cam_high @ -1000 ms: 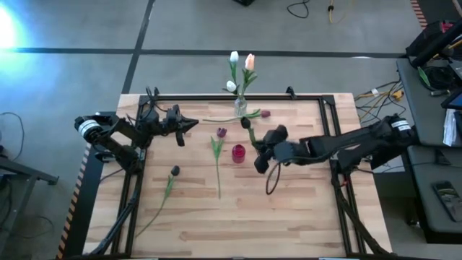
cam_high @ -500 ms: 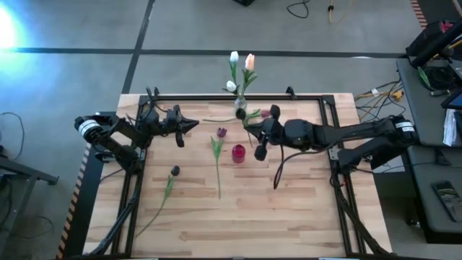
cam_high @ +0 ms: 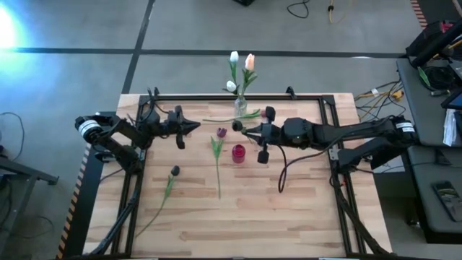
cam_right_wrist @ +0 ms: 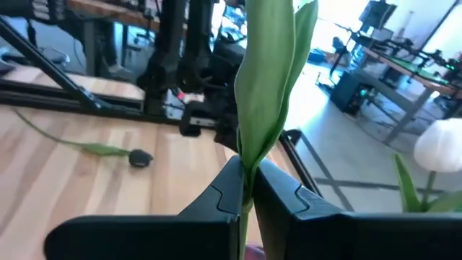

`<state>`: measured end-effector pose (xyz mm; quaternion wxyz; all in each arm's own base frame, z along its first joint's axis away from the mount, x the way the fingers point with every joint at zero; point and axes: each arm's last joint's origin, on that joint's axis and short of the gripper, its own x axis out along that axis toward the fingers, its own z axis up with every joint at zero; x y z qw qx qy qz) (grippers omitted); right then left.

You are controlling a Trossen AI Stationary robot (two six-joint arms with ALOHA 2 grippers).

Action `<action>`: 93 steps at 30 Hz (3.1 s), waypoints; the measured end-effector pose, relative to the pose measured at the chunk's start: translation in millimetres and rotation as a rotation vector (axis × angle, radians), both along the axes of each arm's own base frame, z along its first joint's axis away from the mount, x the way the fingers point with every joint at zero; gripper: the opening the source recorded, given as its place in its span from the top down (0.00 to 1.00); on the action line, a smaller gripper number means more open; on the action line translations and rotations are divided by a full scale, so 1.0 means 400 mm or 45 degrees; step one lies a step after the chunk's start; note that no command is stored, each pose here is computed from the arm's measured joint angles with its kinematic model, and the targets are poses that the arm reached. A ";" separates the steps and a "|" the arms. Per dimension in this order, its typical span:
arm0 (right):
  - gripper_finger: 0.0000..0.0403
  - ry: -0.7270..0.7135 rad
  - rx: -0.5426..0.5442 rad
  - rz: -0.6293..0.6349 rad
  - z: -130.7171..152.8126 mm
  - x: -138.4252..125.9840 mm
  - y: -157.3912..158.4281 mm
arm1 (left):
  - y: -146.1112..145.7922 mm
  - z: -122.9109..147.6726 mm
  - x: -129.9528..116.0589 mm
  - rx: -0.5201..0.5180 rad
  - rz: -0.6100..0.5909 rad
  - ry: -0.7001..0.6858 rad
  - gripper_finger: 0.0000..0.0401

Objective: Sort flowers into vase by color
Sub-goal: Put the right black flower into the red vase

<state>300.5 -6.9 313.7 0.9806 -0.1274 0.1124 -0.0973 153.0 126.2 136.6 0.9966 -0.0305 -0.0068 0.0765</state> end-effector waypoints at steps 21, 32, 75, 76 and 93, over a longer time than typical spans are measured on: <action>0.96 -0.164 -0.099 -0.033 -0.026 -0.030 -0.038 | 0.000 0.001 0.001 0.018 -0.003 0.002 1.00; 0.96 -0.154 -0.027 0.057 -0.113 -0.062 -0.075 | 0.000 0.002 0.001 0.017 -0.003 -0.006 1.00; 0.96 -0.551 0.349 -0.173 -0.045 -0.059 -0.040 | -0.008 -0.001 0.007 0.024 -0.026 0.008 1.00; 0.96 -0.540 0.346 -0.185 -0.047 -0.059 -0.041 | -0.008 -0.001 0.007 0.024 -0.026 0.008 1.00; 0.96 -0.411 0.400 -0.216 -0.078 -0.056 -0.041 | -0.008 -0.001 0.007 0.024 -0.026 0.008 1.00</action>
